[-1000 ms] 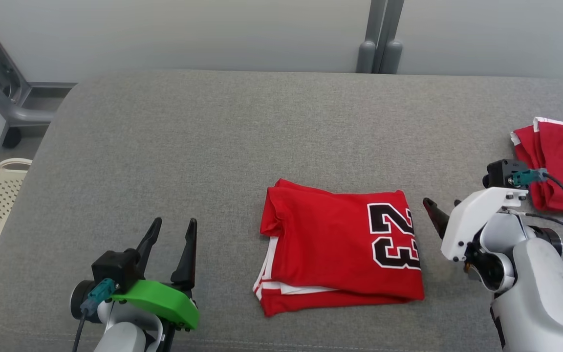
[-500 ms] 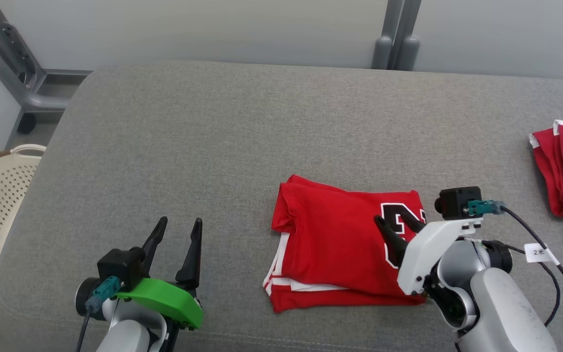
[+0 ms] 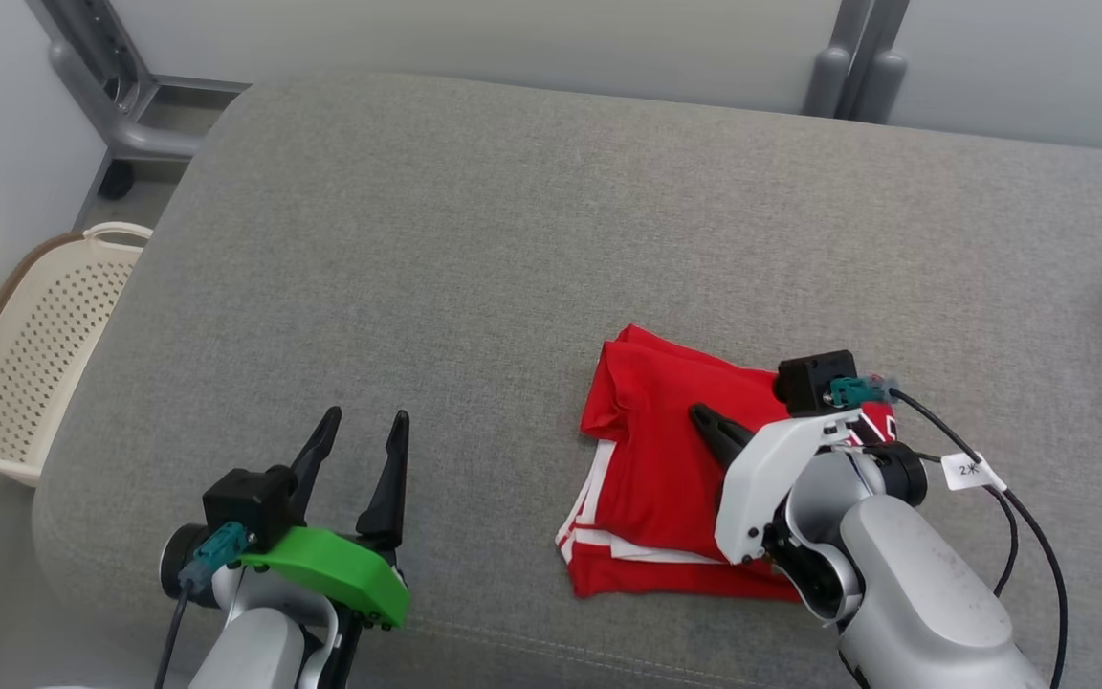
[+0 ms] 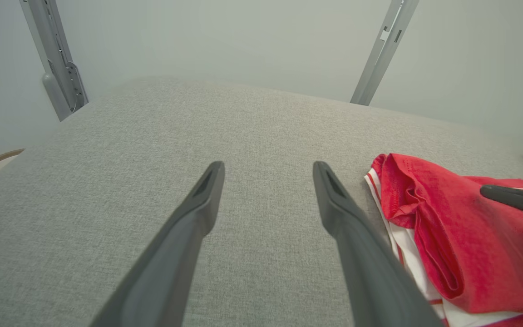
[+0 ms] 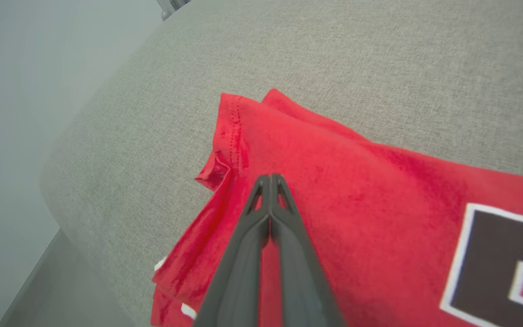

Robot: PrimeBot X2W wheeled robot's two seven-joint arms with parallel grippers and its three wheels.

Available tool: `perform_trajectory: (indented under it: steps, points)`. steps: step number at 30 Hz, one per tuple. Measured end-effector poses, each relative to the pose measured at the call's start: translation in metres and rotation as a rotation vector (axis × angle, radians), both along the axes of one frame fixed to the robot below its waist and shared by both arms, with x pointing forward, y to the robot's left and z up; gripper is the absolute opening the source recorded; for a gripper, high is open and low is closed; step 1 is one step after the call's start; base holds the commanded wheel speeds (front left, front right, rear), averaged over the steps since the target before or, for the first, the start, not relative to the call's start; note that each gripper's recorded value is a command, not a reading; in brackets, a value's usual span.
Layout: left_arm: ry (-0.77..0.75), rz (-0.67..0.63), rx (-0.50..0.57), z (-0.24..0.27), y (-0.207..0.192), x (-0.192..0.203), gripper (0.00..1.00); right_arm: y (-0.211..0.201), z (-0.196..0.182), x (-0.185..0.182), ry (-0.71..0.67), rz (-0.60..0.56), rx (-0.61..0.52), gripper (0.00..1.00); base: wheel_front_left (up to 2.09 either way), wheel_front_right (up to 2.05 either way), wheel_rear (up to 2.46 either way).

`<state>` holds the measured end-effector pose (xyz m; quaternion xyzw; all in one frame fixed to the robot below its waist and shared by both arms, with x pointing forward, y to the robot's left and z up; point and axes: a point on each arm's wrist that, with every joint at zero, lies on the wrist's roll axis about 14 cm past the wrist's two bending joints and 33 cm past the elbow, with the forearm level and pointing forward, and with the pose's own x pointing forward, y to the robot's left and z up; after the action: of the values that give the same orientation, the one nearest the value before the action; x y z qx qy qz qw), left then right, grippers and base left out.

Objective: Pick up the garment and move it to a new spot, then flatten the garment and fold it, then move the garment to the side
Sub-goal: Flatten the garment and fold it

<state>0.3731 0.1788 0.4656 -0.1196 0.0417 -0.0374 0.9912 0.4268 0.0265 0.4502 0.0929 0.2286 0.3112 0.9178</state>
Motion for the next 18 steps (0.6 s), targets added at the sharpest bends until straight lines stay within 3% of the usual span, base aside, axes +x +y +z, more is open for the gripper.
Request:
perform_trajectory:
  steps: [10, 18]
  points:
    - [0.02, 0.039, -0.005, -0.005, 0.011, -0.007, 1.0, 0.02, -0.032, 0.003, 0.037, 0.063, -0.069, 0.0, 0.0, 0.0, 0.0]
    - [0.037, 0.072, -0.003, -0.011, 0.022, -0.013, 1.0, 0.046, -0.042, -0.008, 0.066, 0.145, -0.062, 0.0, 0.0, 0.0, 0.0]
